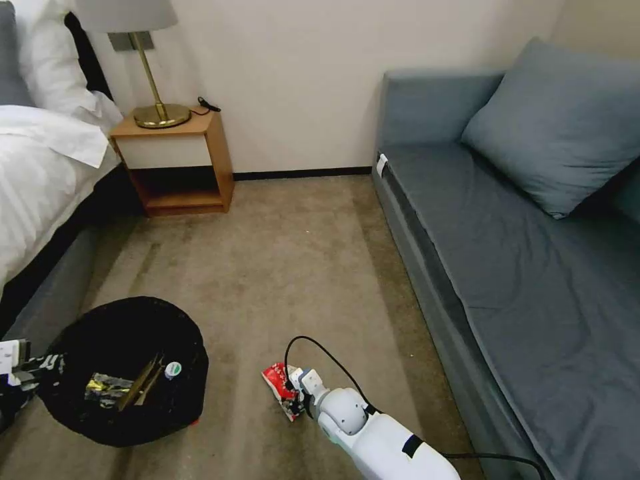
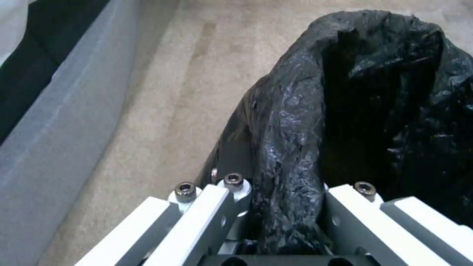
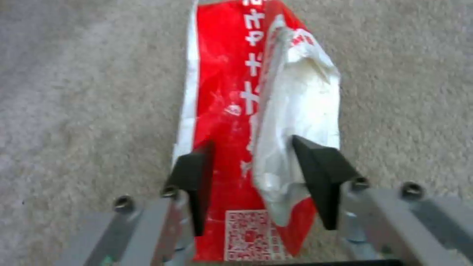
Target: Pick up the trash bin, then pick up the garbage on the floor and place it into the trash bin.
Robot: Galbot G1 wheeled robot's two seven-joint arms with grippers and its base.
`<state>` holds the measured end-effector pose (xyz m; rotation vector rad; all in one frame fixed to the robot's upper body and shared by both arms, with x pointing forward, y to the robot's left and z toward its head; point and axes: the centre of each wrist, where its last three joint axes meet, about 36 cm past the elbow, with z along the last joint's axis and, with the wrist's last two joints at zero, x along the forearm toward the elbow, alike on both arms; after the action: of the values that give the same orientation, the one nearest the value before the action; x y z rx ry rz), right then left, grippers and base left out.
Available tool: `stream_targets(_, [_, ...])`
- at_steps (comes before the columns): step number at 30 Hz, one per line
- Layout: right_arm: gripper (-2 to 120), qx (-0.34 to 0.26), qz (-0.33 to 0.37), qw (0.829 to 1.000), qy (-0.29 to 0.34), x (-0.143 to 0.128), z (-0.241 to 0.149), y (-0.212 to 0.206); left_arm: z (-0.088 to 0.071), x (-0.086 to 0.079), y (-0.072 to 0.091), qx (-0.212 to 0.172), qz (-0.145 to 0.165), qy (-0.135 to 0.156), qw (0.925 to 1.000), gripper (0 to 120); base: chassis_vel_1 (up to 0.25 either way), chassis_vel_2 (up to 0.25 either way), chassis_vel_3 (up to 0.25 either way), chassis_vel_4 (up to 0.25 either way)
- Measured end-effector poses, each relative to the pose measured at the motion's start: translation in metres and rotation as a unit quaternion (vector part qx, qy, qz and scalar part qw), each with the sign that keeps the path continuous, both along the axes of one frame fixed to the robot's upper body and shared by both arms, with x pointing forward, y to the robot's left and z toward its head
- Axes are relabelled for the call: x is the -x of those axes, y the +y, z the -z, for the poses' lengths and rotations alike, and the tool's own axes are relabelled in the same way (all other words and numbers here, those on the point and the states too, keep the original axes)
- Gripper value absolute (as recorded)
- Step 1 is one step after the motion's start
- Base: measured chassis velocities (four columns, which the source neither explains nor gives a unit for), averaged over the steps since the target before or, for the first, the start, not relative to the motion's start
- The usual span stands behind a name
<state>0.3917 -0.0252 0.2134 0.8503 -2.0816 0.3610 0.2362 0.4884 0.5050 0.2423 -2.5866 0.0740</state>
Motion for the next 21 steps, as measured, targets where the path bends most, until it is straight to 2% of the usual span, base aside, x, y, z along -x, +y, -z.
stream_targets(2, [36, -0.001, 0.000, 1.000, 0.000, 0.000, 0.000, 0.000, 0.000, 0.000, 0.000, 0.000, 0.000, 0.000, 1.0000, 5, 0.000, 0.000, 0.000, 0.000])
stream_targets(5, [21, -0.002, 0.001, 1.000, -0.001, 0.004, 0.002, -0.001, 0.001, 0.000, -0.001, 0.001, 0.000, -0.001, 1.0000, 5, 0.000, 0.000, 0.000, 0.000])
stream_targets(7, [17, -0.003, 0.001, 1.000, -0.002, 0.005, 0.003, -0.001, 0.001, 0.000, -0.001, 0.002, 0.000, -0.001, 1.0000, 5, 0.000, 0.000, 0.000, 0.000])
stream_targets(11, [1, -0.018, 0.022, 1.000, -0.013, 0.002, -0.001, -0.006, 0.001, -0.001, -0.001, 0.002, 0.001, 0.000, 1.0000, 5, 0.000, 0.000, 0.000, 0.000])
stream_targets(15, [0, -0.040, 0.043, 0.998, -0.021, -0.002, -0.011, -0.011, 0.001, -0.001, 0.000, 0.002, 0.001, -0.001, 1.0000, 5, 0.000, 0.000, 0.000, 0.000])
stream_targets(21, [0, -0.109, 0.077, 0.989, -0.064, -0.005, -0.069, -0.044, 0.003, -0.003, -0.001, 0.005, 0.001, -0.002, 1.0000, 5, 0.000, 0.000, 0.000, 0.000])
